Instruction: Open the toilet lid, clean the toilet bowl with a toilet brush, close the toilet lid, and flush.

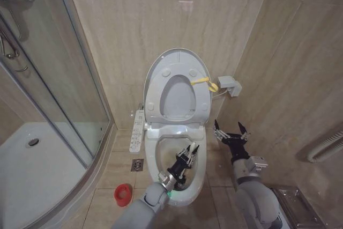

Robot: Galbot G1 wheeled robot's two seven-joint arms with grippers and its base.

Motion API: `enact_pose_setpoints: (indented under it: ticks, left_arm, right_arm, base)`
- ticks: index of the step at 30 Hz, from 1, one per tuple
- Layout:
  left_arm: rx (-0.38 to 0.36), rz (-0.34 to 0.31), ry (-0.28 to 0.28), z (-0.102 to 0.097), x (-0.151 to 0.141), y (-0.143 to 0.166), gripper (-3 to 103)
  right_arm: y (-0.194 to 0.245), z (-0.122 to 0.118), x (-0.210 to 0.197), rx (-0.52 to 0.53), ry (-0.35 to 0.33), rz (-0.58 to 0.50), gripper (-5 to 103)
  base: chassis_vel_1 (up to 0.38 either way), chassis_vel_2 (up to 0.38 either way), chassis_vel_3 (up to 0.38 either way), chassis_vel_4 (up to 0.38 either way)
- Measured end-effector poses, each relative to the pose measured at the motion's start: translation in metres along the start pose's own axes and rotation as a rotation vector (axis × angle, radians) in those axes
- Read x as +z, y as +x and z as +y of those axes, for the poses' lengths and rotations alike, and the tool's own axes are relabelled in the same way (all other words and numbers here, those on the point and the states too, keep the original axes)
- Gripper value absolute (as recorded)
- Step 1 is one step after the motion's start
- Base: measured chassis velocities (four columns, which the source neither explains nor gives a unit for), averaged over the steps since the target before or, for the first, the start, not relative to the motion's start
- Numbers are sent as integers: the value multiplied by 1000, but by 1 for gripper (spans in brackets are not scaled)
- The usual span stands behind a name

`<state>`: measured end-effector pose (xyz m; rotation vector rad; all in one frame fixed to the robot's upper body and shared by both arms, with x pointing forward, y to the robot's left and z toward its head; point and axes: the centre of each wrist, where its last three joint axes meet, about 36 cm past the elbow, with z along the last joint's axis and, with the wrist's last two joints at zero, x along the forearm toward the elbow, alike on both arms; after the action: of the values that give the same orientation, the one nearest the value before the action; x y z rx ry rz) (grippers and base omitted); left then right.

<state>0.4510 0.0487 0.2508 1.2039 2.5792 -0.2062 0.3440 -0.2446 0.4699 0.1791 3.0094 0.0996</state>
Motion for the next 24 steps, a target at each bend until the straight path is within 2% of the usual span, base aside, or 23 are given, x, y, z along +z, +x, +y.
enact_pose_setpoints:
  ticks: [5,8,9,14,17,21,24]
  left_arm:
    - [21,-59,18,-14,-20,-20,22]
    - [25,-61,26,-18,-20,-21,22]
    - [25,-43,26,-18,-14,-16,21]
    - [21,18,10,-7,13,8,21]
    - [13,23,-1,0,18,11,21]
    - [2,3,-7,5,8,2,21]
    - [7,-44,5,0,-11,-17,21]
  right_arm:
    - [0,0,0,0,0,0,100]
    - [0,0,0,0,0,0,100]
    - [0,0,0,0,0,0,100]
    - [0,0,0,0,0,0,100]
    - [0,0,0,0,0,0,100]
    - [0,0,0,0,0,0,100]
    - [0,0,0,0,0,0,100]
  base:
    - [0,0,0,0]
    - [0,0,0,0]
    - [0,0,0,0]
    - [0,0,0,0]
    - [0,0,0,0]
    - [0,0,0,0]
    - [0,0,0,0]
